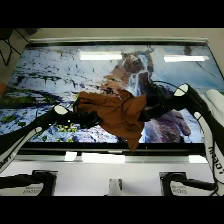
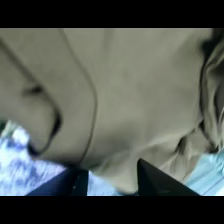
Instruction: Fold the shirts.
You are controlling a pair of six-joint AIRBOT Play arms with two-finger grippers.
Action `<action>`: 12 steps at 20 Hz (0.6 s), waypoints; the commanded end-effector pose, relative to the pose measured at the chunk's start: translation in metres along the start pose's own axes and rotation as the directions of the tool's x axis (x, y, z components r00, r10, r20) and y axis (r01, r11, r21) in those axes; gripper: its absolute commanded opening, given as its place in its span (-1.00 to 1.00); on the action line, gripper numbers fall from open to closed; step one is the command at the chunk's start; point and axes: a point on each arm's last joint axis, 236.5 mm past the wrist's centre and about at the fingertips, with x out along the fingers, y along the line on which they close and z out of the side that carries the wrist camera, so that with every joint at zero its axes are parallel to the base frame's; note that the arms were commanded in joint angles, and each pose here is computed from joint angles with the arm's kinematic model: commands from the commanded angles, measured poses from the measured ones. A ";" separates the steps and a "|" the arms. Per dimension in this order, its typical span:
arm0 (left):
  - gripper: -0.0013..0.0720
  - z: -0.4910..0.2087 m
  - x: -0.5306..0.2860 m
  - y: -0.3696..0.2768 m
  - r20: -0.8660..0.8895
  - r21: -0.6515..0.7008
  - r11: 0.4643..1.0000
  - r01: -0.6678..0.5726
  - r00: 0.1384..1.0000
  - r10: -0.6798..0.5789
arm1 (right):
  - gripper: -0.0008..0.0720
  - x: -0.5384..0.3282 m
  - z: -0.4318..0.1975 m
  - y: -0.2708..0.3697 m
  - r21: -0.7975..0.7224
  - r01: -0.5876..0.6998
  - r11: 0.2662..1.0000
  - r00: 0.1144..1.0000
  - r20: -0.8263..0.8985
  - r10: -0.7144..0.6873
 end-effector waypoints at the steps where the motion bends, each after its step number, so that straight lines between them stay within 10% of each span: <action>1: -0.60 0.018 0.005 -0.002 0.087 -0.038 0.999 0.009 0.996 -0.005 | 0.88 0.022 -0.005 0.008 -0.001 -0.023 1.000 0.998 -0.063 0.023; 2: -0.86 0.020 0.005 -0.001 0.097 -0.038 0.999 0.008 0.995 -0.004 | 0.88 0.029 -0.009 0.007 0.008 -0.026 1.000 0.996 -0.085 0.026; 8: -0.86 0.020 0.002 -0.006 0.100 0.019 1.000 0.011 0.995 -0.012 | 0.80 0.046 -0.017 -0.004 0.072 -0.024 0.997 0.991 -0.132 0.034; 9: -0.86 0.022 0.001 -0.009 0.105 0.045 0.999 0.013 0.994 -0.018 | 0.63 0.048 -0.018 -0.005 0.089 -0.026 0.996 0.990 -0.137 0.038; 12: -0.87 0.027 -0.006 -0.023 0.124 0.138 0.990 0.026 0.991 -0.043 | -0.91 0.050 -0.010 -0.010 0.100 -0.012 0.995 0.994 -0.109 0.023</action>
